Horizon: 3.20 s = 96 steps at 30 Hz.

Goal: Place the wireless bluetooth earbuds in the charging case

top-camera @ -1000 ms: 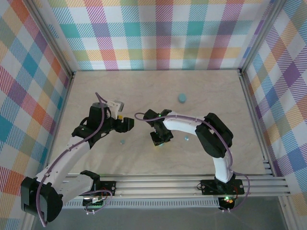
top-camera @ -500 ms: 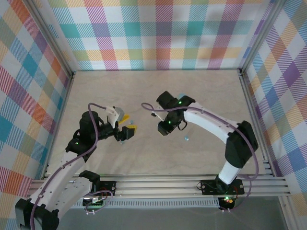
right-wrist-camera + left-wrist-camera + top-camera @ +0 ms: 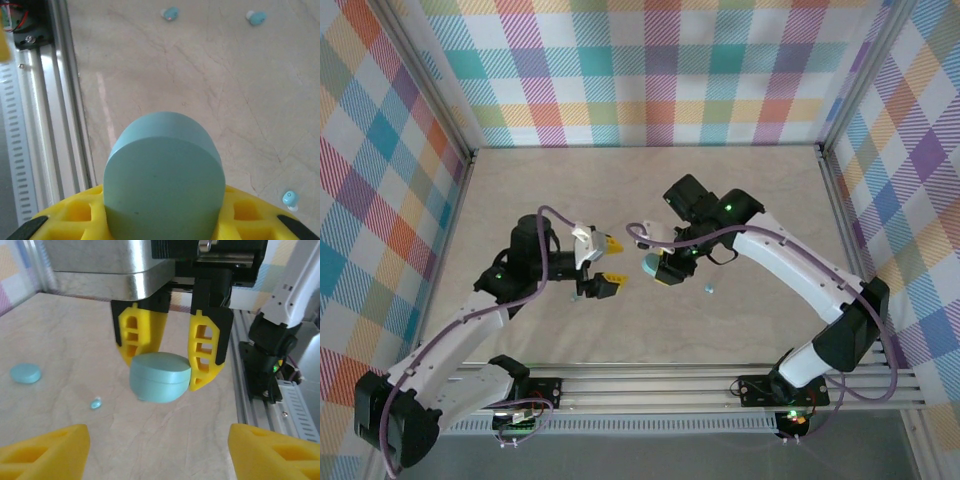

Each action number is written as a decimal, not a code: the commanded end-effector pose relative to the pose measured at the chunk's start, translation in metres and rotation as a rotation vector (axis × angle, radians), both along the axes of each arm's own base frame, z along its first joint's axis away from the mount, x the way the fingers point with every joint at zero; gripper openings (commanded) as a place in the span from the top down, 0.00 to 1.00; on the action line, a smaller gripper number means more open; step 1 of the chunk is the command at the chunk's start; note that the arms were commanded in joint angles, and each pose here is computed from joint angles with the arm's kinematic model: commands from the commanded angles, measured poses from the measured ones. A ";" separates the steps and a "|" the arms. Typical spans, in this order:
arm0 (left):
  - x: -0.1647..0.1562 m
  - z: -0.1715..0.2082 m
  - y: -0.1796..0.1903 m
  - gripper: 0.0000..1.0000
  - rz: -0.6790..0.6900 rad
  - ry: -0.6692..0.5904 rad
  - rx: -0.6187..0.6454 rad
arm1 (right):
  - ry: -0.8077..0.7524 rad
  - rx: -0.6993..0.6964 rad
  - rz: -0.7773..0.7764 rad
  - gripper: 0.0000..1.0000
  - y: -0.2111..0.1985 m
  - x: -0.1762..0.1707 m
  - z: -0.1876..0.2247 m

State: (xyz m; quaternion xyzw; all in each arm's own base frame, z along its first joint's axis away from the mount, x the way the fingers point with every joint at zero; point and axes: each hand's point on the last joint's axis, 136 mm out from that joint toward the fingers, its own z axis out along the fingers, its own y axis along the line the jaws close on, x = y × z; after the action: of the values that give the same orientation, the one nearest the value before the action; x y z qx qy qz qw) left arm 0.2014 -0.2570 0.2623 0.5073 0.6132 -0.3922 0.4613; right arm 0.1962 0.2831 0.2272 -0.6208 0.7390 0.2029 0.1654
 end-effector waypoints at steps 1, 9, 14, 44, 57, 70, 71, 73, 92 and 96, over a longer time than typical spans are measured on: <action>-0.008 0.013 -0.014 0.28 -0.074 -0.085 -0.016 | -0.006 0.035 0.116 1.00 0.002 -0.020 0.016; -0.010 0.011 -0.028 0.29 -0.124 -0.070 -0.029 | -0.031 0.040 0.178 1.00 0.010 -0.026 0.021; -0.013 0.008 -0.033 0.36 -0.164 -0.024 -0.032 | -0.041 0.054 0.199 1.00 0.014 -0.029 0.024; -0.024 0.005 -0.037 0.36 -0.250 0.031 -0.021 | -0.052 0.065 0.223 1.00 0.014 -0.033 0.027; -0.025 0.004 -0.040 0.49 -0.276 0.046 -0.019 | -0.056 0.093 0.225 1.00 0.017 -0.033 0.031; -0.027 -0.001 -0.038 0.43 -0.277 0.040 -0.004 | -0.071 0.092 0.229 1.00 0.013 -0.034 0.030; -0.027 0.000 -0.038 0.44 -0.279 0.038 -0.006 | -0.069 0.092 0.229 1.00 0.013 -0.035 0.030; -0.027 0.002 -0.039 0.46 -0.285 0.039 -0.012 | -0.060 0.088 0.229 1.00 0.014 -0.035 0.029; -0.019 -0.003 -0.038 0.79 -0.245 0.105 -0.023 | -0.183 0.147 0.129 0.54 0.022 -0.007 0.039; -0.002 -0.002 -0.030 0.82 -0.144 0.139 -0.074 | -0.260 0.242 0.023 0.42 0.017 0.007 0.058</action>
State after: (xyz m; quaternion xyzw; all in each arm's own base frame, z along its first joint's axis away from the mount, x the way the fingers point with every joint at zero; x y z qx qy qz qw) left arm 0.1907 -0.2924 0.2554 0.5373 0.5798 -0.4717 0.3906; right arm 0.1851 0.2922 0.2523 -0.6602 0.6820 0.2030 0.2403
